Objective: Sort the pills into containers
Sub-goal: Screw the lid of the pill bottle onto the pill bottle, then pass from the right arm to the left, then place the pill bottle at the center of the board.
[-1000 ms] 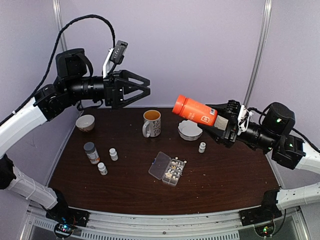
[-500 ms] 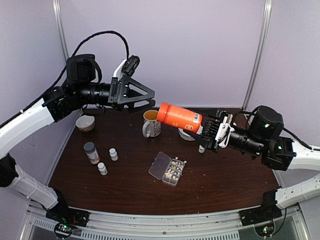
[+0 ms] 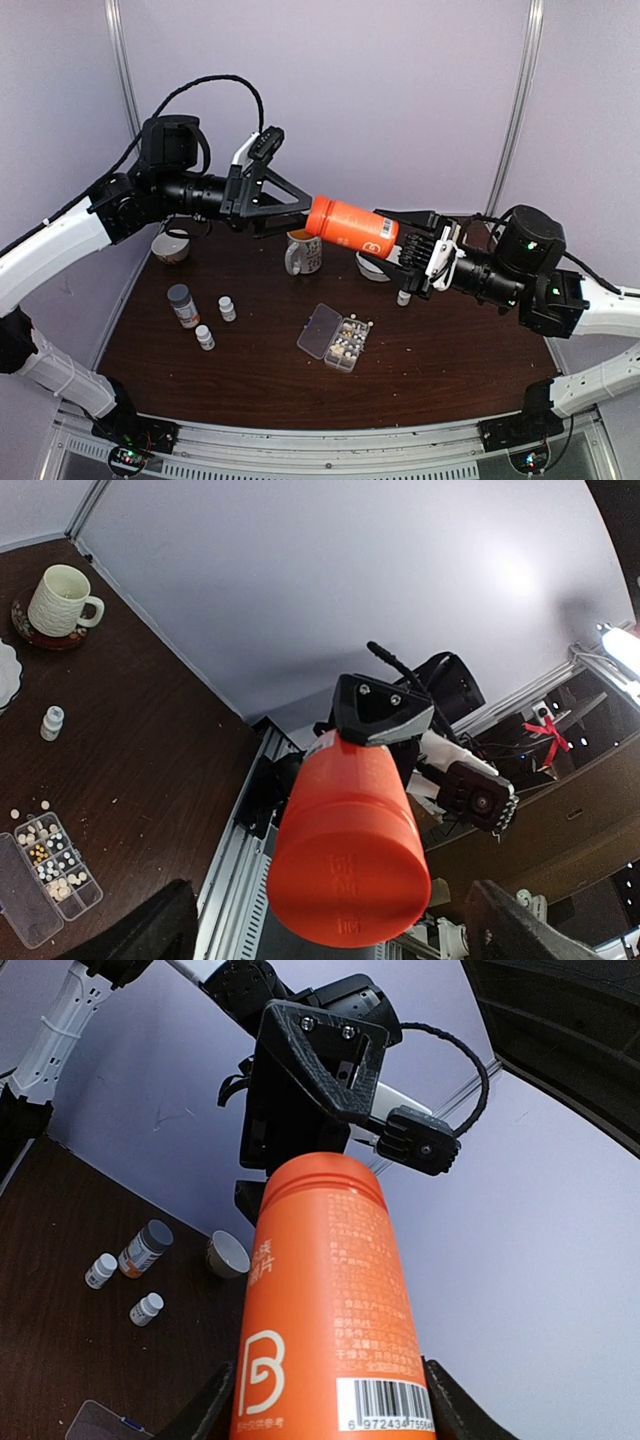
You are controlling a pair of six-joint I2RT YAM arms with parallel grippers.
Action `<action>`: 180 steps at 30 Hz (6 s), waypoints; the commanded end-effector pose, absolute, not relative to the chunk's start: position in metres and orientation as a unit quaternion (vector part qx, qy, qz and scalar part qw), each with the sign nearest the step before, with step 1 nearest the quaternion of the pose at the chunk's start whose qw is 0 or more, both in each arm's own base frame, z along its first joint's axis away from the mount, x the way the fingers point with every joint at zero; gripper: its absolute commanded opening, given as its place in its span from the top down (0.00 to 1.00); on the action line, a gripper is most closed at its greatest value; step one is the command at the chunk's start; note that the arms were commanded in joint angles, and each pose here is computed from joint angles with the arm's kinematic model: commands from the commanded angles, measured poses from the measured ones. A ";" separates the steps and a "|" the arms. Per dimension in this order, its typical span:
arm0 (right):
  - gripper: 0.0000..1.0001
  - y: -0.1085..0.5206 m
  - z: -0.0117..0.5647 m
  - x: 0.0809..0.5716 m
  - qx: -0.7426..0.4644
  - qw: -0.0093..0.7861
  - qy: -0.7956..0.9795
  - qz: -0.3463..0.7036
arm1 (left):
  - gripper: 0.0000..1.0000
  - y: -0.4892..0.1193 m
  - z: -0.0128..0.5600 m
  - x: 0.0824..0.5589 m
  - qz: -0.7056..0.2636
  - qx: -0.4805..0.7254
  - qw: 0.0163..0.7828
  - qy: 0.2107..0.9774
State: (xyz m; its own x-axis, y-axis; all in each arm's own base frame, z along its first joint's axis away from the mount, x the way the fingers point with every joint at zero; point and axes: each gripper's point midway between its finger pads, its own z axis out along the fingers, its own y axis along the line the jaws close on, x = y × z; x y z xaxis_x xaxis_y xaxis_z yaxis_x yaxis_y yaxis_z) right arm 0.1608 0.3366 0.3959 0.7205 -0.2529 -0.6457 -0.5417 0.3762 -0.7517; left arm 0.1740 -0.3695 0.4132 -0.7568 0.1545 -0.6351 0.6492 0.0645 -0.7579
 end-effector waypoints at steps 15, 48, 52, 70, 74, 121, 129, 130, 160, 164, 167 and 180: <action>1.00 0.346 0.419 0.160 -0.533 0.767 0.344 0.098 | 0.25 -0.375 0.403 0.172 -0.626 0.291 0.172 0.703; 1.00 0.376 0.461 0.108 -0.361 0.399 0.543 0.644 | 1.00 -0.376 0.427 0.173 -0.384 0.665 0.525 0.366; 1.00 0.378 0.462 0.103 -0.343 0.336 0.555 0.680 | 1.00 -0.368 0.404 0.159 -0.303 0.747 0.538 0.248; 1.00 0.374 0.430 0.130 -0.281 0.283 0.602 0.692 | 0.56 -0.359 0.413 0.172 -0.138 0.742 0.639 0.149; 1.00 0.373 0.427 0.131 -0.285 0.280 0.601 0.693 | 0.38 -0.356 0.409 0.164 -0.160 0.741 0.635 0.149; 0.14 0.354 0.379 0.182 -0.235 0.333 0.670 0.620 | 0.86 -0.341 0.384 0.195 -0.171 0.689 0.612 0.349; 0.00 0.291 0.305 0.247 -0.137 0.397 0.827 0.373 | 0.90 -0.304 0.340 0.272 -0.127 0.489 0.548 0.667; 0.00 0.286 0.297 0.253 -0.131 0.394 0.843 0.341 | 0.91 -0.294 0.331 0.284 -0.100 0.459 0.532 0.704; 0.00 0.262 0.203 0.283 -0.100 0.335 0.922 0.165 | 0.75 -0.211 0.121 0.412 0.058 0.232 0.161 0.958; 0.00 0.266 0.198 0.284 -0.101 0.331 0.923 0.169 | 0.74 -0.210 0.104 0.411 0.064 0.237 0.142 0.959; 0.00 0.271 0.193 0.283 -0.103 0.324 0.923 0.179 | 0.70 -0.212 0.096 0.410 0.059 0.242 0.132 0.959; 0.00 0.265 0.159 0.290 -0.048 0.300 0.936 0.178 | 0.02 -0.202 0.155 0.404 0.056 0.225 0.192 0.954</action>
